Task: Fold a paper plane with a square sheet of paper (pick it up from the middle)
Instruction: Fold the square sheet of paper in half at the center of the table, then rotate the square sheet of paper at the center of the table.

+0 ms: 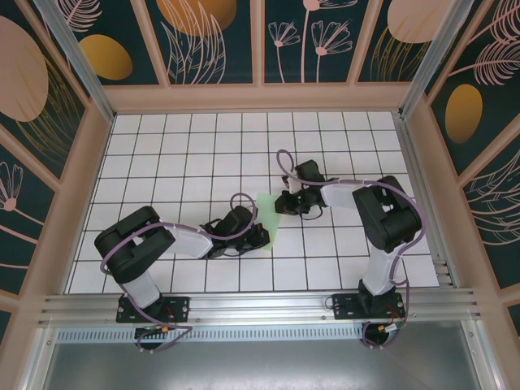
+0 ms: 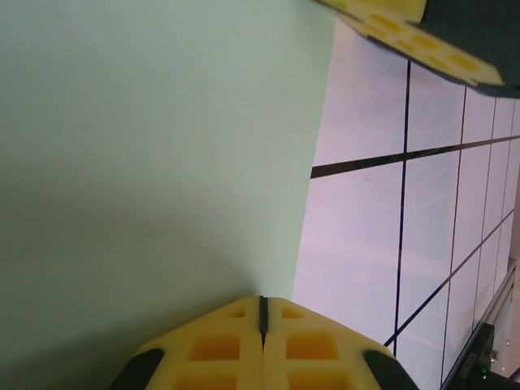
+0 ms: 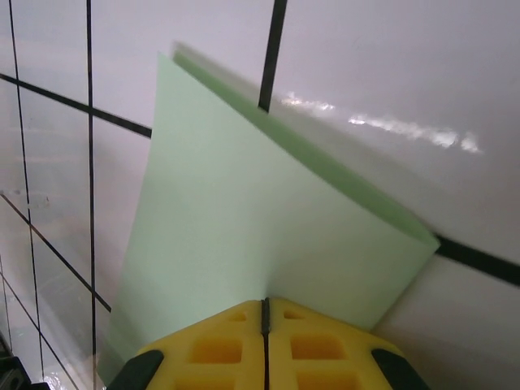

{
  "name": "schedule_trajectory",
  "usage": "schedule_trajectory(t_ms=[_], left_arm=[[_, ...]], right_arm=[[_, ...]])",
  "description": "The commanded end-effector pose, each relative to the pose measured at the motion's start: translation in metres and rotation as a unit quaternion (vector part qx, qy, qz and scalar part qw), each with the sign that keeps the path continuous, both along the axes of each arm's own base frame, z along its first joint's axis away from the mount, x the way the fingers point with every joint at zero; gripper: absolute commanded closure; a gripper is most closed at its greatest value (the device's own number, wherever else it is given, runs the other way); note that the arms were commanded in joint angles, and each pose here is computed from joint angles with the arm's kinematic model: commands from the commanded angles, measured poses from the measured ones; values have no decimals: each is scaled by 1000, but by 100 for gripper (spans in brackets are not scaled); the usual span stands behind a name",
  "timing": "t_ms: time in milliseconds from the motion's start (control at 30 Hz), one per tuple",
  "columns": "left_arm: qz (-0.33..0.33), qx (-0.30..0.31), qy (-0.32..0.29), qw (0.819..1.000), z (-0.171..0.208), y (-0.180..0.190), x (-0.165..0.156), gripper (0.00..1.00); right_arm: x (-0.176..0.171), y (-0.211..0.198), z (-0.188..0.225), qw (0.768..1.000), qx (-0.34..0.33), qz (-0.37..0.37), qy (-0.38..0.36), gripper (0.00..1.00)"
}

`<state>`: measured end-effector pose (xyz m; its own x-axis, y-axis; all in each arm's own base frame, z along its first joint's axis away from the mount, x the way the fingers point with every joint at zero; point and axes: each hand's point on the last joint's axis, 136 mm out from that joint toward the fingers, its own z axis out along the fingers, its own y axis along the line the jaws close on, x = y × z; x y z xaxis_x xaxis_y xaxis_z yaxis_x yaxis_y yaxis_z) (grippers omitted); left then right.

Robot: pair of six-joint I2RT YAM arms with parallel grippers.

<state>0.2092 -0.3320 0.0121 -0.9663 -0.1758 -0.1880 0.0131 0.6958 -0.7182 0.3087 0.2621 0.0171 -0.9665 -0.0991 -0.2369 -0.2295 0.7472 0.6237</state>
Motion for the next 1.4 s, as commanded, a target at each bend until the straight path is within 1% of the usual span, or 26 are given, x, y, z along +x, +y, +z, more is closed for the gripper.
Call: schedule_trajectory(t_ms=[0, 67, 200, 500, 700, 867, 967, 1033, 1100, 1133, 1200, 1267, 1367], left_arm=[[3, 134, 96, 986, -69, 58, -44, 95], [4, 132, 96, 987, -70, 58, -44, 95], [4, 132, 96, 987, -71, 59, -45, 95], [5, 126, 92, 988, -68, 58, -43, 95], [3, 122, 84, 989, -64, 55, -41, 95], [0, 91, 57, 994, -44, 41, -30, 94], [-2, 52, 18, 998, -12, 20, -13, 88], [-2, 26, -14, 1000, 15, 6, 1, 82], [-2, 6, -44, 999, 37, -5, 13, 75], [1, 1, -57, 998, 46, -8, 19, 71], [9, 1, -73, 997, 56, -7, 29, 64], [24, 8, -76, 997, 57, 1, 38, 60], [43, 18, -72, 996, 53, 21, 47, 52]], right_arm=[[30, -20, -6, 999, -26, -31, -29, 93], [34, -21, -3, 999, -13, -33, -32, 93], [43, -27, -4, 998, -14, -43, -34, 93], [61, -48, -7, 996, -35, -75, -46, 93], [77, -50, 4, 993, -38, -94, -60, 93], [81, -52, 23, 990, -34, -106, -81, 93], [77, -58, 39, 987, -35, -124, -97, 91], [68, -61, 48, 985, -36, -132, -105, 87], [57, -61, 54, 984, -39, -138, -109, 82], [50, -61, 57, 983, -43, -142, -112, 77], [39, -60, 61, 980, -55, -151, -121, 69], [28, -57, 63, 977, -70, -159, -125, 62], [16, -47, 62, 974, -90, -168, -124, 58]])
